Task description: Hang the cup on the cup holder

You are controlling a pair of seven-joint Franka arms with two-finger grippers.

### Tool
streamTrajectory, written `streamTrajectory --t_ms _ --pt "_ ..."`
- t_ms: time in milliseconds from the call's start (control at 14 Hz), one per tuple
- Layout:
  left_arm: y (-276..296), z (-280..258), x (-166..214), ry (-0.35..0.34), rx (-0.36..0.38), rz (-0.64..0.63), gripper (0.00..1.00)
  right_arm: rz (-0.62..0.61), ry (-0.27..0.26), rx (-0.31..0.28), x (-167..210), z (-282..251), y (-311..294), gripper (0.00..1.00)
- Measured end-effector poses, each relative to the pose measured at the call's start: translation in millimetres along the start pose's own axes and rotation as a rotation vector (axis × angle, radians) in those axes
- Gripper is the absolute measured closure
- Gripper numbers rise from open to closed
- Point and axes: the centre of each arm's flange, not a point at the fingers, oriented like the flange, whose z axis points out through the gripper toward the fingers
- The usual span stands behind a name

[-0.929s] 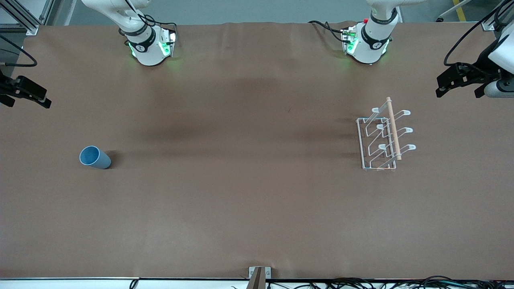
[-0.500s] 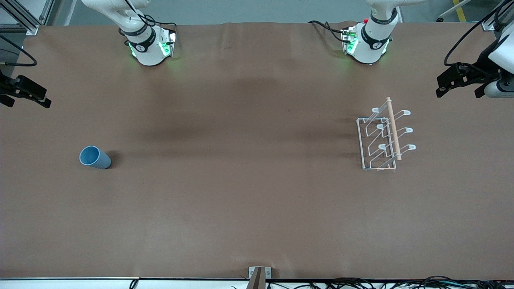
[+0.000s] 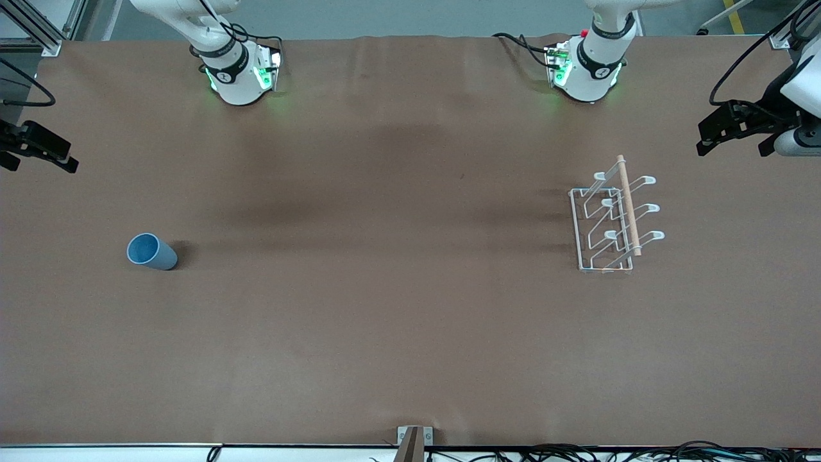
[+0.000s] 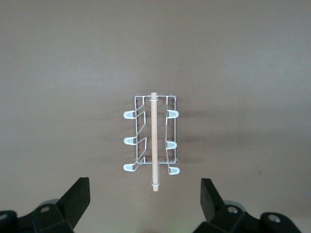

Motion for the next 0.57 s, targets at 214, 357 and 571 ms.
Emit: streamTrajectory --t_ms 214,357,571 --pt "0 0 0 0.000 0.000 0.000 0.00 0.025 -0.011 -0.004 19 34 13 0.00" --pt "0 0 0 0.000 0.000 0.000 0.00 0.051 -0.005 -0.009 36 80 30 0.00" --pt "0 0 0 0.001 0.000 0.001 0.00 0.082 -0.012 -0.015 47 156 52 0.00"
